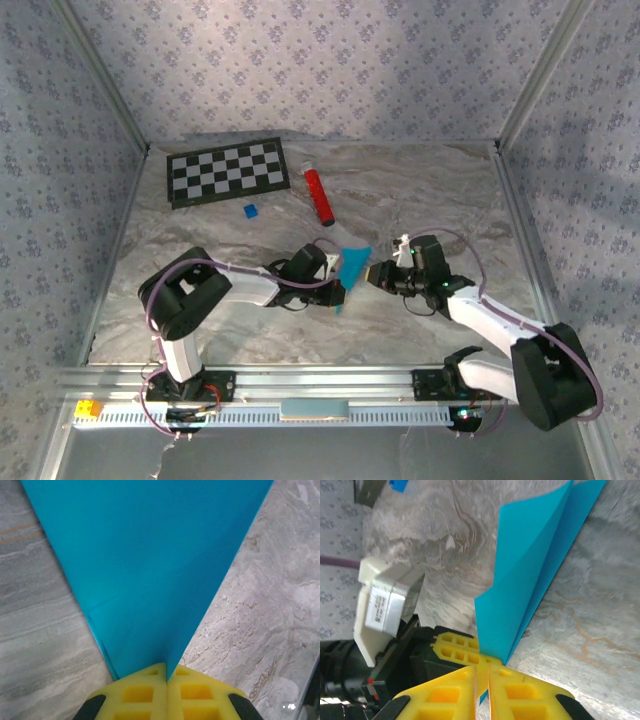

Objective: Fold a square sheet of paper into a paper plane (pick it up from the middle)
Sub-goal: Fold the wing for the fifth time at the center of the table.

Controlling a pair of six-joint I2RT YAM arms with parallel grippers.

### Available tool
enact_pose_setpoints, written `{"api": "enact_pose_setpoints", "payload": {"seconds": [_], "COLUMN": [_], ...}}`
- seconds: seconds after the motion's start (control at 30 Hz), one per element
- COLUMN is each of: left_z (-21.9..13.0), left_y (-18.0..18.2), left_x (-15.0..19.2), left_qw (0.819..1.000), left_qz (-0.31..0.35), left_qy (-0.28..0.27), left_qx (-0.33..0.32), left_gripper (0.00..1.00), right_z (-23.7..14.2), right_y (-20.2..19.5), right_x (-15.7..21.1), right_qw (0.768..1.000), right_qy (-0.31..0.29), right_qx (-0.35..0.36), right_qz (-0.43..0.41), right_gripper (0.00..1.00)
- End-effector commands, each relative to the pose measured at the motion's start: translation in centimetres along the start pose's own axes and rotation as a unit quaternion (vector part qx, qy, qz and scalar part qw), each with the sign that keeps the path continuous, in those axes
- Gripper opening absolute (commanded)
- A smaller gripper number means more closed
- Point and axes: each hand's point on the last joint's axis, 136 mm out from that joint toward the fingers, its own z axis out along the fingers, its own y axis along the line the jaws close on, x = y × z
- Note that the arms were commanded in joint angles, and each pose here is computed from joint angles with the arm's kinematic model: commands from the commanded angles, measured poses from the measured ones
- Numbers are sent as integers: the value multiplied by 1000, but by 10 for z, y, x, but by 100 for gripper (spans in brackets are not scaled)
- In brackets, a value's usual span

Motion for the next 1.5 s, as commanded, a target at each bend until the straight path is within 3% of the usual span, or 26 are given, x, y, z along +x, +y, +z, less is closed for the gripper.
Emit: {"api": "enact_pose_setpoints", "payload": {"seconds": [0.0, 0.67, 1.47], "left_z": [7, 6, 5], "left_y": [17, 26, 45], "left_x": [19, 25, 35], "left_qw": [999, 997, 993], "left_qz": [-30, -68, -105], "left_qy": [29, 38, 46], "left_qx": [-2, 25, 0], "left_gripper": [0, 0, 0], "right_z": [10, 65, 72], "right_y": [17, 13, -6], "right_x": [-1, -5, -16], "right_qw": [999, 996, 996], "right_qy": [20, 77, 79], "right_qx": [-20, -38, -38], "right_qz": [-36, -22, 2], "right_gripper": [13, 9, 9]}}
